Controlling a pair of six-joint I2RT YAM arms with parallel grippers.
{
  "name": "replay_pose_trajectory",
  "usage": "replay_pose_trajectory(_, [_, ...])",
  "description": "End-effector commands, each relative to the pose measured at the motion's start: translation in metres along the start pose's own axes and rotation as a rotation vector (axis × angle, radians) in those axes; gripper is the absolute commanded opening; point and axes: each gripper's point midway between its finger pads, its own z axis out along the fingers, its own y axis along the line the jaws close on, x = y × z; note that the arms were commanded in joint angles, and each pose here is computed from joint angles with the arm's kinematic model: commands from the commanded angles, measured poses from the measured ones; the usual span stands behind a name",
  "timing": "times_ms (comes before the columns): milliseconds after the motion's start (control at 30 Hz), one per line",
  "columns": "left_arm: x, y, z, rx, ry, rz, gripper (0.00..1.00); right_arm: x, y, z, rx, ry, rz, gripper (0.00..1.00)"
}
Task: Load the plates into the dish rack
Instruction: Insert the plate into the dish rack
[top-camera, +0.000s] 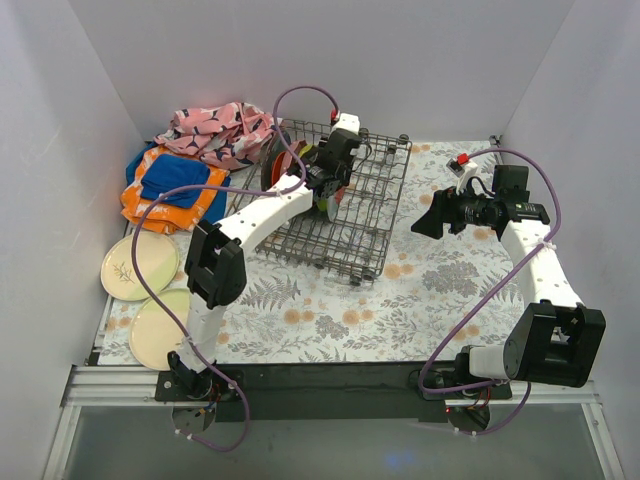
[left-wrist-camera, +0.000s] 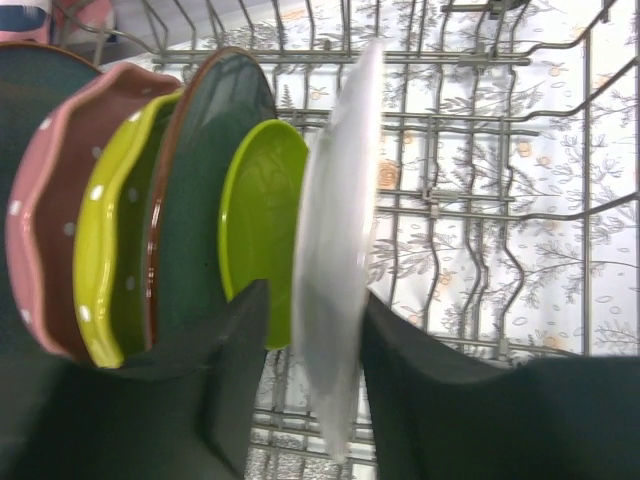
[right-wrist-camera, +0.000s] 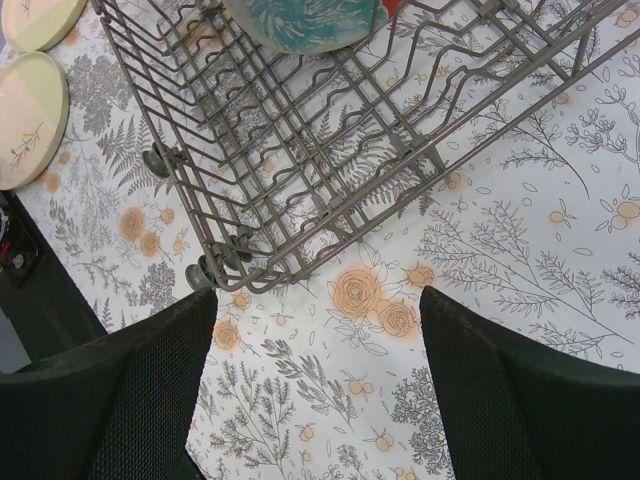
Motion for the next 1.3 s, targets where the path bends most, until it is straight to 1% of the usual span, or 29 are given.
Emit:
replay_pose_trajectory(0, [-0.023,0.01,-0.029,0.016,-0.038,-0.044,0.32,-0.007,0.005,-0.005,-0.011,-0.027,-0.038,0.87])
replay_pose_trajectory(67, [-0.017,0.01,-0.027,0.013,-0.024,-0.038,0.28,-0.006,0.005,-0.005,-0.011,-0.027,-0.038,0.87])
replay_pose_trajectory(100, [-0.014,0.01,-0.026,0.011,-0.017,-0.034,0.22,-0.006,0.005,-0.005,-0.009,-0.026,-0.039,0.87])
replay_pose_trajectory(167, [-0.008,0.011,-0.025,0.008,-0.003,-0.029,0.18,-0.006,0.005,-0.005,-0.009,-0.026,-0.039,0.87])
replay_pose_trajectory(200, [-0.008,0.011,-0.026,0.006,-0.002,-0.031,0.11,-0.005,0.005,-0.005,-0.01,-0.024,-0.036,0.87])
replay_pose_trajectory(300, [-0.002,0.014,-0.027,-0.001,0.011,-0.032,0.05,-0.005,0.005,-0.005,-0.009,-0.025,-0.039,0.87])
replay_pose_trajectory(333, [-0.002,0.014,-0.028,-0.002,0.01,-0.036,0.0,-0.005,0.005,-0.005,-0.01,-0.024,-0.038,0.87])
replay_pose_trajectory(500, [-0.008,0.018,-0.037,-0.004,0.003,-0.086,0.0,-0.003,0.004,-0.004,-0.009,-0.021,-0.034,0.87])
replay_pose_trajectory(600, [-0.004,0.016,-0.041,0.008,0.016,-0.101,0.0,-0.003,0.004,-0.004,-0.01,-0.02,-0.031,0.87])
replay_pose_trajectory(767, [0.009,0.007,-0.042,0.04,0.037,-0.08,0.0,-0.001,0.003,-0.003,-0.012,-0.016,-0.027,0.87])
replay_pose_trajectory(867, [0.01,0.002,-0.043,0.051,0.036,-0.061,0.04,-0.001,0.002,-0.003,-0.009,-0.017,-0.026,0.87])
replay_pose_trajectory(967, [0.012,-0.003,-0.042,0.054,0.037,-0.042,0.1,-0.001,0.003,-0.004,-0.01,-0.018,-0.027,0.87])
replay_pose_trajectory(1233, [0.014,-0.019,-0.039,0.06,0.038,0.003,0.14,0.0,0.003,-0.003,-0.008,-0.016,-0.027,0.87])
replay_pose_trajectory(1267, [0.015,-0.02,-0.039,0.057,0.041,0.008,0.16,0.001,0.003,-0.003,-0.01,-0.015,-0.027,0.87])
